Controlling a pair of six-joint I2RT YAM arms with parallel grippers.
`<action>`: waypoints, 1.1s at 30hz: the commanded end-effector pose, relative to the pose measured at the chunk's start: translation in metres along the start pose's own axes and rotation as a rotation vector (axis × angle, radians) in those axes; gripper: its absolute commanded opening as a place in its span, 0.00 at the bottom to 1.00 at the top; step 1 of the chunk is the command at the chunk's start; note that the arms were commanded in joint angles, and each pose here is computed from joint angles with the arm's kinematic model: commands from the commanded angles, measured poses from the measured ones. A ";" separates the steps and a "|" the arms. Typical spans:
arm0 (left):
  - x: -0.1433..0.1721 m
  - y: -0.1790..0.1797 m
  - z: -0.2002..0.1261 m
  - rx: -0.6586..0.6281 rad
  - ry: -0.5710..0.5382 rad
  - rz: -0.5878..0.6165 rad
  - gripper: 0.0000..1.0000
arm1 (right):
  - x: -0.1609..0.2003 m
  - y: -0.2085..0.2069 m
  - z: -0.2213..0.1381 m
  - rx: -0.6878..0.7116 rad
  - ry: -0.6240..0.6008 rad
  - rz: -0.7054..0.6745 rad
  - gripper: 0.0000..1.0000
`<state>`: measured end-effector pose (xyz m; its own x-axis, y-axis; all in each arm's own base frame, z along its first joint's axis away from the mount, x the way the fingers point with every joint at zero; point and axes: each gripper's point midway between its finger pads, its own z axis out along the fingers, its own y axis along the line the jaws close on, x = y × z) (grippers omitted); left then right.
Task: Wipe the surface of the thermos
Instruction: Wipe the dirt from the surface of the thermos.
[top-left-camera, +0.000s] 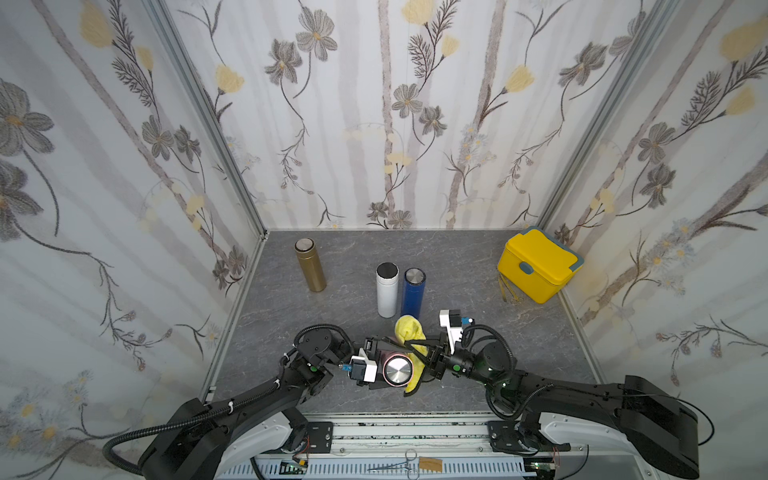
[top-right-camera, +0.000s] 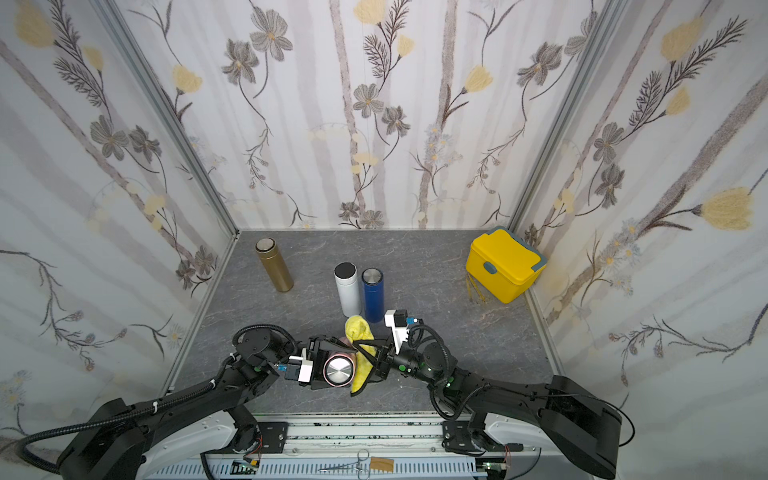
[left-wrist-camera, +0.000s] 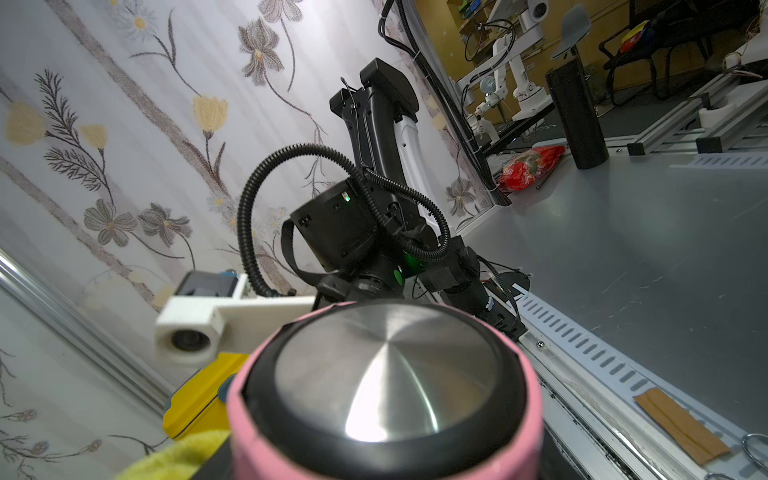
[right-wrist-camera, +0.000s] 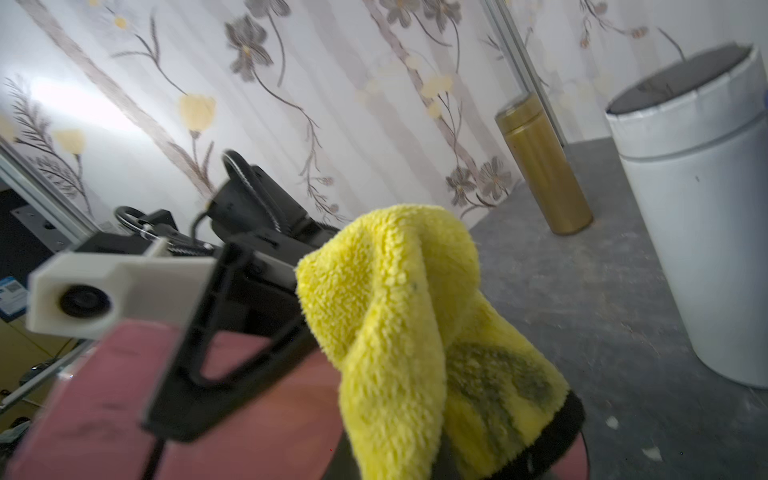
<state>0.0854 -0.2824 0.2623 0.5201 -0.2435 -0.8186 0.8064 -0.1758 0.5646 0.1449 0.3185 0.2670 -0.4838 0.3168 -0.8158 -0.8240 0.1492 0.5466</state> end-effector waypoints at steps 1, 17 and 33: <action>-0.011 -0.002 0.000 0.021 -0.036 0.067 0.00 | -0.025 0.017 0.004 -0.027 -0.038 -0.068 0.00; -0.033 0.075 -0.025 -0.479 -0.109 -0.066 0.00 | 0.005 -0.015 0.001 0.060 0.005 -0.063 0.00; -0.020 0.176 -0.064 -1.058 -0.110 -0.498 0.00 | 0.008 -0.009 0.000 0.065 -0.010 -0.057 0.00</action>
<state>0.2199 -0.2545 0.3679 0.1379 -0.4328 -0.8909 0.8381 0.5303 -0.1279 0.1510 0.3220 0.2313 -0.4652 0.2453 -0.8506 -0.8084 0.2738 0.5211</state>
